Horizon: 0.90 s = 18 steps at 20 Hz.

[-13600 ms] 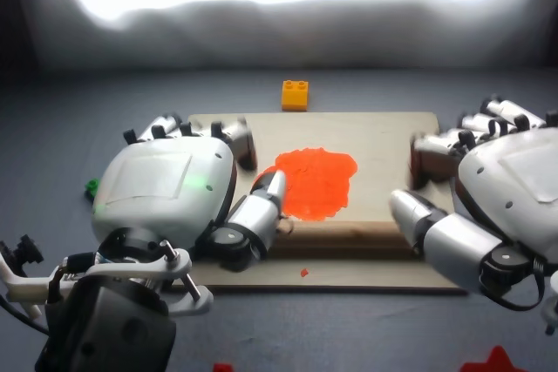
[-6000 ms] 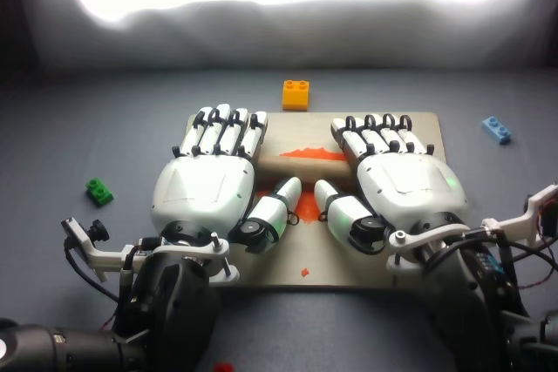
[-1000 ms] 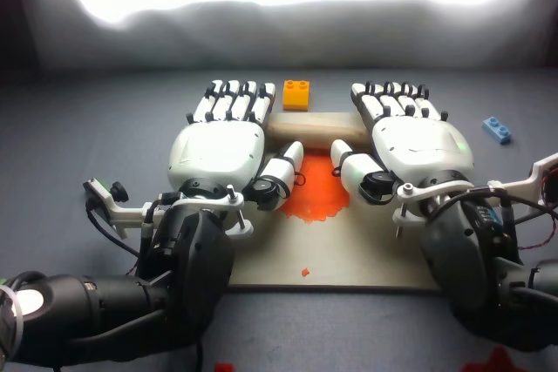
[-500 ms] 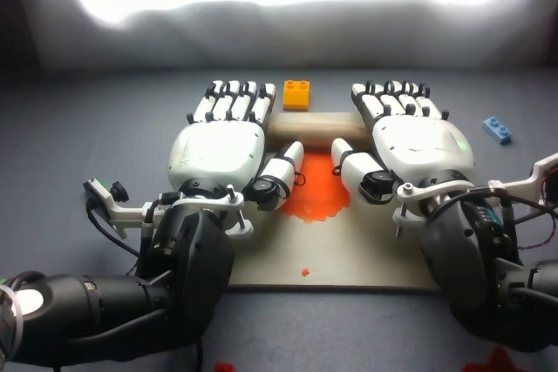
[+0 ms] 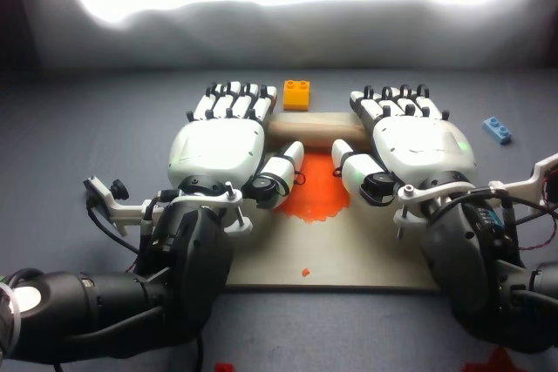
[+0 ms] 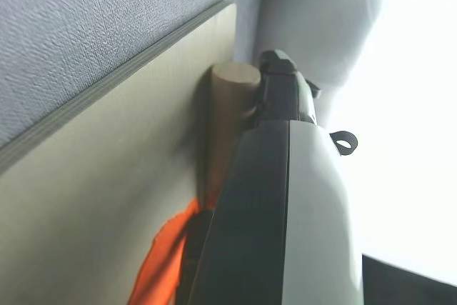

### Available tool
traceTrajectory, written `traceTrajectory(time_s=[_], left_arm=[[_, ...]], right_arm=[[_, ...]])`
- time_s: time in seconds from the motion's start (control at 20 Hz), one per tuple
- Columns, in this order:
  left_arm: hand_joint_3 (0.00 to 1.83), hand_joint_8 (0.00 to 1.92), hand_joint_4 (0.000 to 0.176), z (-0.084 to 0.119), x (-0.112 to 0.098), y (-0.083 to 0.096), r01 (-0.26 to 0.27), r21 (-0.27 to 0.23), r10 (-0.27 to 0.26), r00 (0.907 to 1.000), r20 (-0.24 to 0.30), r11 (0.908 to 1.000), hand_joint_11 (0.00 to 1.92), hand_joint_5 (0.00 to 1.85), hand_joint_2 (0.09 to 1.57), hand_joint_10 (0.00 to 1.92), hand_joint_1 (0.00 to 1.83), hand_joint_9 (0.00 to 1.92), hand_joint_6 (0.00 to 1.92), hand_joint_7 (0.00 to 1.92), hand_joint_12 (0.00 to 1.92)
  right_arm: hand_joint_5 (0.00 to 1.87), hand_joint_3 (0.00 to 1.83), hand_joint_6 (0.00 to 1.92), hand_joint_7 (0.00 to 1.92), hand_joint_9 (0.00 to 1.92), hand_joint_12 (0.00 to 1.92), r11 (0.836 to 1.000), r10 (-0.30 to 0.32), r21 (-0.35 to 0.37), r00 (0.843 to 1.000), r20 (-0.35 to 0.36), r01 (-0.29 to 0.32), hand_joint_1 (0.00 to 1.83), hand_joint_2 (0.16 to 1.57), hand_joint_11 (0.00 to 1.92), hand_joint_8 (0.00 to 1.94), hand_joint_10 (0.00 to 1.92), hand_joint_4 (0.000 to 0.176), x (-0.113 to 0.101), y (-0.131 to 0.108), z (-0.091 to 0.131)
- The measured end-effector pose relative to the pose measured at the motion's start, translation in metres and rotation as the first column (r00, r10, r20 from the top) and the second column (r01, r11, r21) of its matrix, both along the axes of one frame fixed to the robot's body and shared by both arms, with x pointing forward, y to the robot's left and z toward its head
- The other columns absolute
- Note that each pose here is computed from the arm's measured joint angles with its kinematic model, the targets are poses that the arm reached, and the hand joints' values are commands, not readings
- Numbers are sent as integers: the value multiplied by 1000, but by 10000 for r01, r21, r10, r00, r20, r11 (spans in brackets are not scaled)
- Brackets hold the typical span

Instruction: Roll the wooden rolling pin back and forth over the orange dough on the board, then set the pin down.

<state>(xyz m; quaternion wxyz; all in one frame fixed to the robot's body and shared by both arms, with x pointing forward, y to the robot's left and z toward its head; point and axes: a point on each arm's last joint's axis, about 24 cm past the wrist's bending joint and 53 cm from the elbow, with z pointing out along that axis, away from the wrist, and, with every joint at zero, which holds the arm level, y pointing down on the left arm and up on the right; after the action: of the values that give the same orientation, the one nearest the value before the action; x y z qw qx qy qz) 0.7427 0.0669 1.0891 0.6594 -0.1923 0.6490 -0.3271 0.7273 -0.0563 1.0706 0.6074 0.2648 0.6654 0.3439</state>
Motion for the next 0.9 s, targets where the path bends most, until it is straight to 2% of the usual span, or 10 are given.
traceTrajectory(time_s=[0.05,0.2,0.3,0.35,0.5,0.55,0.65,0.9], left_arm=[[0,2,0,0,0,0,-1,-21,1,10000,-2,10000,0,155,1492,6,0,92,1,135,194],[0,5,0,0,0,0,26,-12,-26,10000,-24,10000,0,164,1495,7,0,96,4,146,209],[0,0,0,-1,-1,0,52,-24,-52,10000,-26,10000,0,141,1491,1,0,83,0,110,212],[2,0,0,-1,-2,1,85,-29,-86,9999,-63,10000,0,141,1502,3,0,73,0,104,144],[6,13,0,-3,-4,2,114,45,-114,9999,-50,9999,0,155,1512,11,0,90,6,135,124],[5,7,0,-3,-4,3,101,36,-100,9999,-48,9999,0,186,1517,12,0,112,9,162,208],[3,3,0,-2,-4,2,114,35,-114,9999,-43,9999,0,161,1520,2,0,85,6,144,111],[2,2,0,-2,-7,3,149,49,-148,9999,-21,9999,0,159,1524,2,0,86,2,148,89]], right_arm=[[163,78,0,178,111,173,10000,-3,2,10000,3,3,0,1571,0,0,4,0,0,0,0],[206,80,12,240,164,350,10000,7,-16,10000,26,-7,0,1571,0,7,17,0,-3,1,-1],[224,101,16,221,143,269,10000,-22,-14,10000,51,22,0,1571,0,5,6,0,-7,1,-1],[202,72,6,202,130,181,10000,-16,-22,10000,94,17,0,1570,0,6,3,0,-8,2,-1],[211,58,8,213,127,230,10000,-19,-41,9999,110,19,0,1571,0,7,1,0,-13,3,-2],[220,102,10,214,136,325,10000,-17,-51,9999,108,18,0,1571,0,5,5,0,-14,3,-2],[250,89,18,261,189,494,9999,5,-111,9999,122,-4,0,1571,0,12,23,0,-15,3,-4],[218,111,3,224,152,386,9999,73,-156,9998,194,-70,0,1571,0,3,2,0,-23,4,-4]])
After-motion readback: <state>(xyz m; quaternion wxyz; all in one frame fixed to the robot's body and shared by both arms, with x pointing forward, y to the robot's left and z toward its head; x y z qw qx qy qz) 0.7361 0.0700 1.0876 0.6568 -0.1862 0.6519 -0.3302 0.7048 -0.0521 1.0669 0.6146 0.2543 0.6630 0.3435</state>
